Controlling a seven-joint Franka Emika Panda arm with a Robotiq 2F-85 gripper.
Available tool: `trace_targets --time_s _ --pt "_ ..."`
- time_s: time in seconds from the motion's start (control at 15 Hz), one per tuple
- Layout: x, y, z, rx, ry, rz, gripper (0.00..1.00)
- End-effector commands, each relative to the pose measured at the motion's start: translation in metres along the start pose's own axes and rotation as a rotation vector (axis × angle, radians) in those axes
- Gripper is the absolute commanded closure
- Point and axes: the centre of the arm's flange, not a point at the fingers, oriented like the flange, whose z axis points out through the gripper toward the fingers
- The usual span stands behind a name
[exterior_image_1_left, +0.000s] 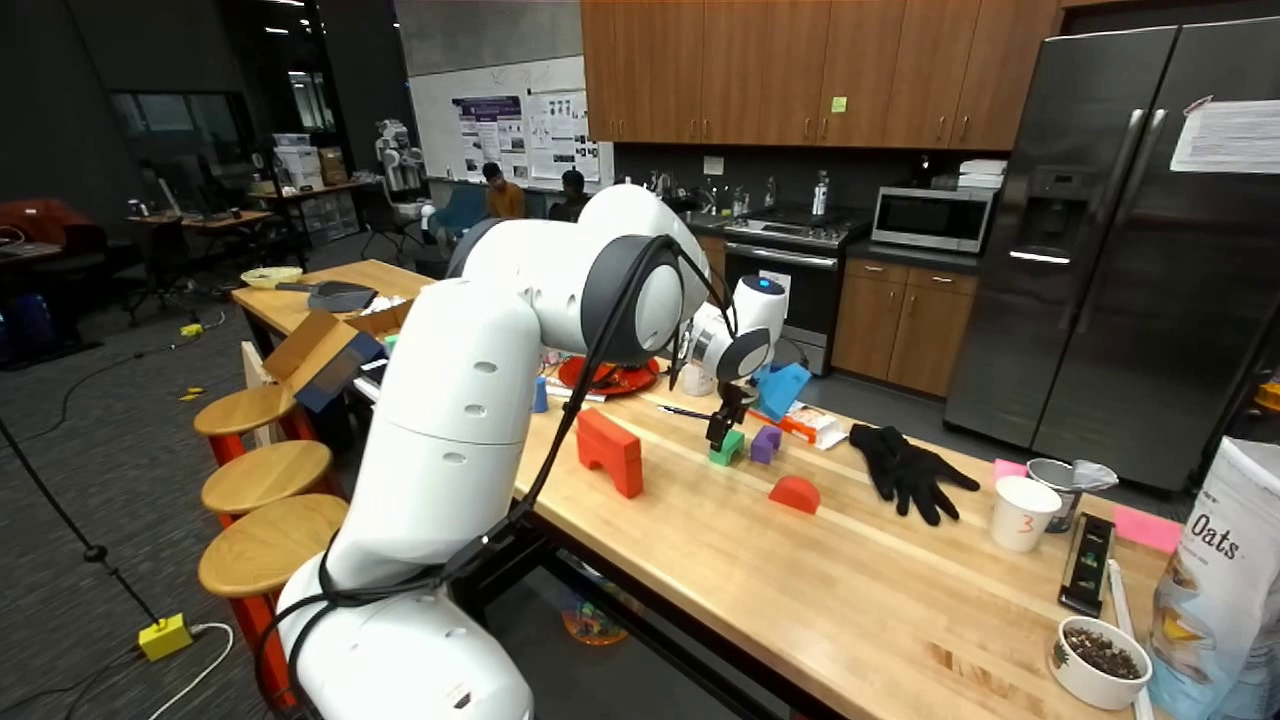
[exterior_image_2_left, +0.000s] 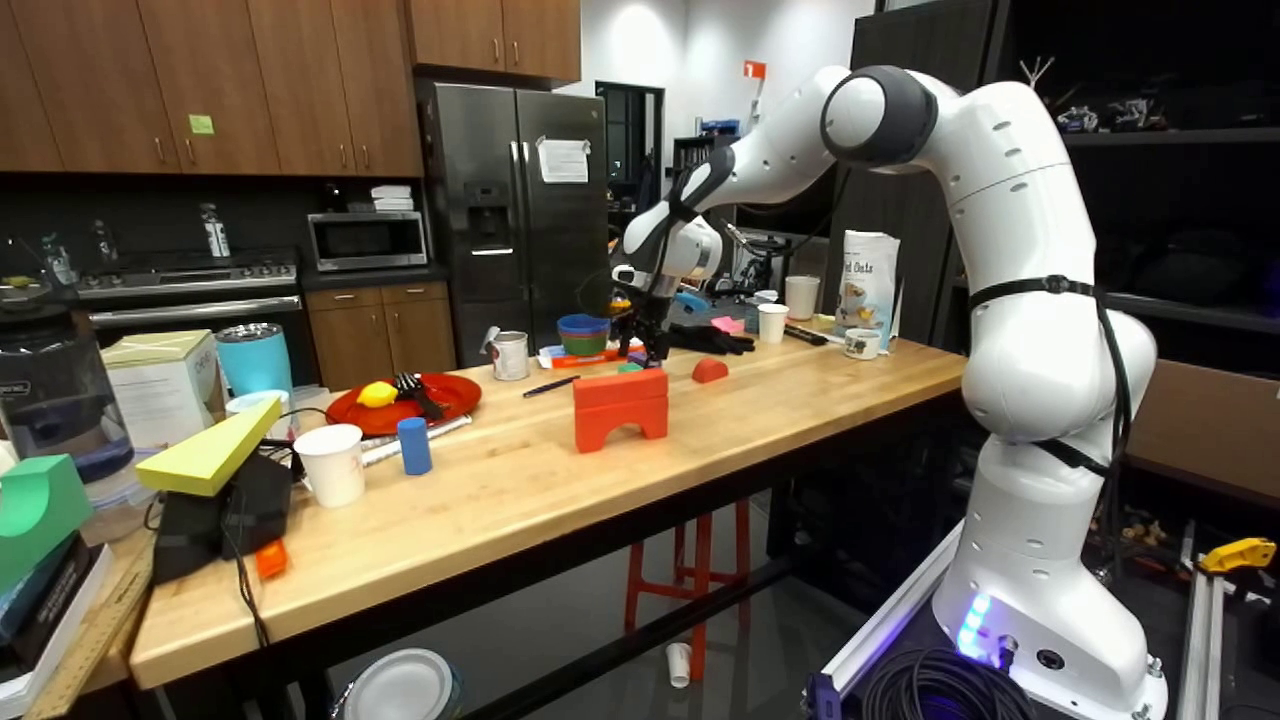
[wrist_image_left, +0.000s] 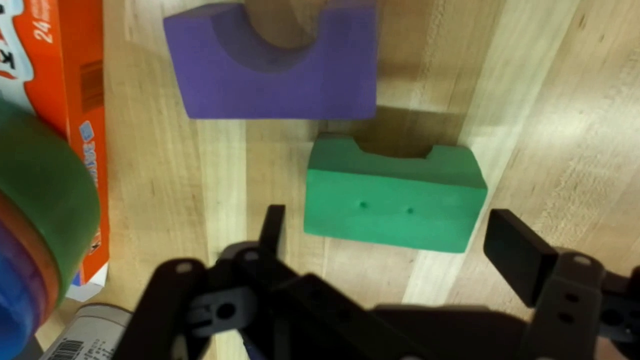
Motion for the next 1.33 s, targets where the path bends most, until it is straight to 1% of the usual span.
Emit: trace_targets --time_s 0.0,0.47,0.53,0.67,0.8,1.0,1.27 --pt "-0.003 0.008 0.004 0.006 0.023 -0.016 0.00" --pt "0.004 0.010 0.015 0.019 0.044 -0.024 0.00" --pt "0.004 0.011 0.016 0.022 0.045 -0.023 0.08" --pt "0.005 0.010 0.018 0.030 0.046 -0.021 0.32" --pt "0.004 0.010 0.018 0.036 0.044 -0.016 0.44" --pt "0.003 0.009 0.016 0.040 0.037 -0.010 0.47" --pt "-0.008 0.005 0.007 0.032 0.010 0.003 0.49"
